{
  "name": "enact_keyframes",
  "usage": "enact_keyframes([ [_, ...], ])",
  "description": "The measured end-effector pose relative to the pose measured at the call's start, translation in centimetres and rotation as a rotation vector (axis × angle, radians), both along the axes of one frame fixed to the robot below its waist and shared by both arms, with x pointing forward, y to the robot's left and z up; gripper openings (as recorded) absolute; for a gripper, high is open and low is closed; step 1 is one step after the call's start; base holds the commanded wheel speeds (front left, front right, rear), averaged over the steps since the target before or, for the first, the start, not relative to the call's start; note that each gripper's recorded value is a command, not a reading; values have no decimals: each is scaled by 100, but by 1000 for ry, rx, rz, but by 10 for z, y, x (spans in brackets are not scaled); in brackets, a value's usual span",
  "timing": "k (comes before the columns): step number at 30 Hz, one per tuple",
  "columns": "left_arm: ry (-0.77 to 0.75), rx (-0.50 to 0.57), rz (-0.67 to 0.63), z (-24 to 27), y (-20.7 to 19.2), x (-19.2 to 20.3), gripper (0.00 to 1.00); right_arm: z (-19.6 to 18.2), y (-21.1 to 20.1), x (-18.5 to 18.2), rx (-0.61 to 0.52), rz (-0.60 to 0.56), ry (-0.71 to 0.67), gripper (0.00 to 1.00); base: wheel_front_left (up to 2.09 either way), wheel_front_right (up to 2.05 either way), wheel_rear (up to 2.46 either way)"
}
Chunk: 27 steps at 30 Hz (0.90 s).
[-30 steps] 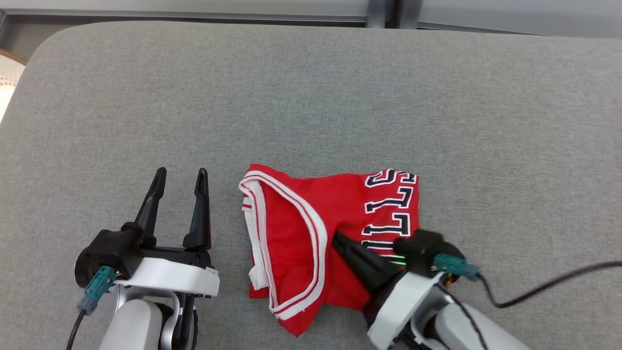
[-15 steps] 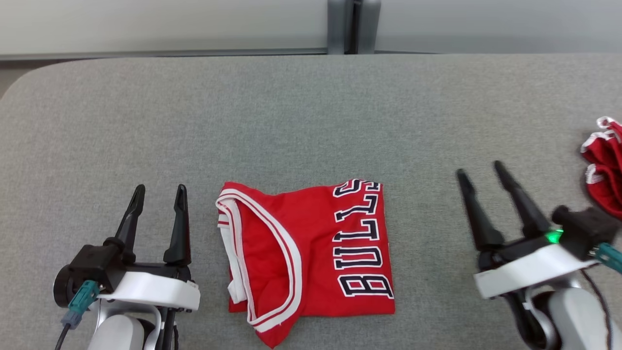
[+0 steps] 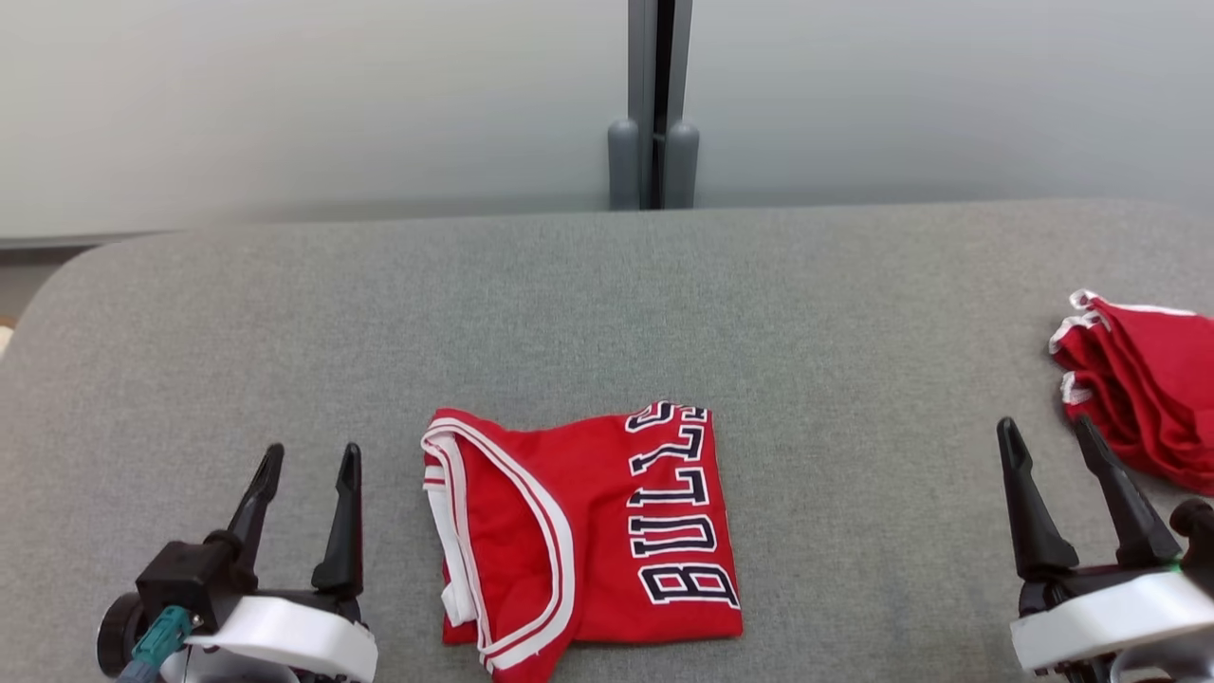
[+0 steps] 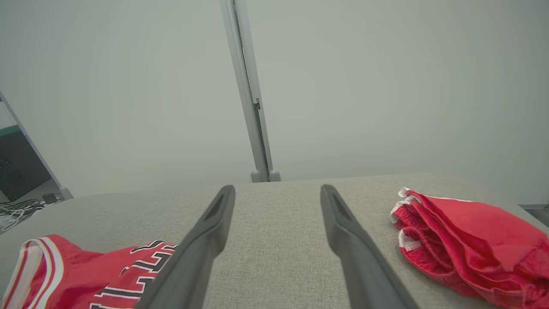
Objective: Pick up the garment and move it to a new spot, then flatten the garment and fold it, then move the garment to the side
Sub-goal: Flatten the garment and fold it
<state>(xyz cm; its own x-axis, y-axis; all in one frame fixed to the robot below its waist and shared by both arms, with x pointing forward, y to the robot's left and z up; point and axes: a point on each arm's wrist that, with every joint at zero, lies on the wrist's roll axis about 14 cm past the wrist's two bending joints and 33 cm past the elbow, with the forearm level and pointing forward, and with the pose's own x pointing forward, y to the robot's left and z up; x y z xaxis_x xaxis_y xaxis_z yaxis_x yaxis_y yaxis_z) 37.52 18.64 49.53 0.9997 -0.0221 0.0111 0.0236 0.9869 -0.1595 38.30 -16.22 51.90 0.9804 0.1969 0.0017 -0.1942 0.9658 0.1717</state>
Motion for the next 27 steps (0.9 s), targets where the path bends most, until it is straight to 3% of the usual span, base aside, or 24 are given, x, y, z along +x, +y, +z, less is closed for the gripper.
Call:
enact_keyframes([
  [11,-16,5,12,12,4,-22,100,15,-8,-29,-27,-32,-7,100,0,0,0],
  [27,-13,15,24,13,6,-22,100,14,-9,-31,-52,-37,14,100,0,0,0],
])
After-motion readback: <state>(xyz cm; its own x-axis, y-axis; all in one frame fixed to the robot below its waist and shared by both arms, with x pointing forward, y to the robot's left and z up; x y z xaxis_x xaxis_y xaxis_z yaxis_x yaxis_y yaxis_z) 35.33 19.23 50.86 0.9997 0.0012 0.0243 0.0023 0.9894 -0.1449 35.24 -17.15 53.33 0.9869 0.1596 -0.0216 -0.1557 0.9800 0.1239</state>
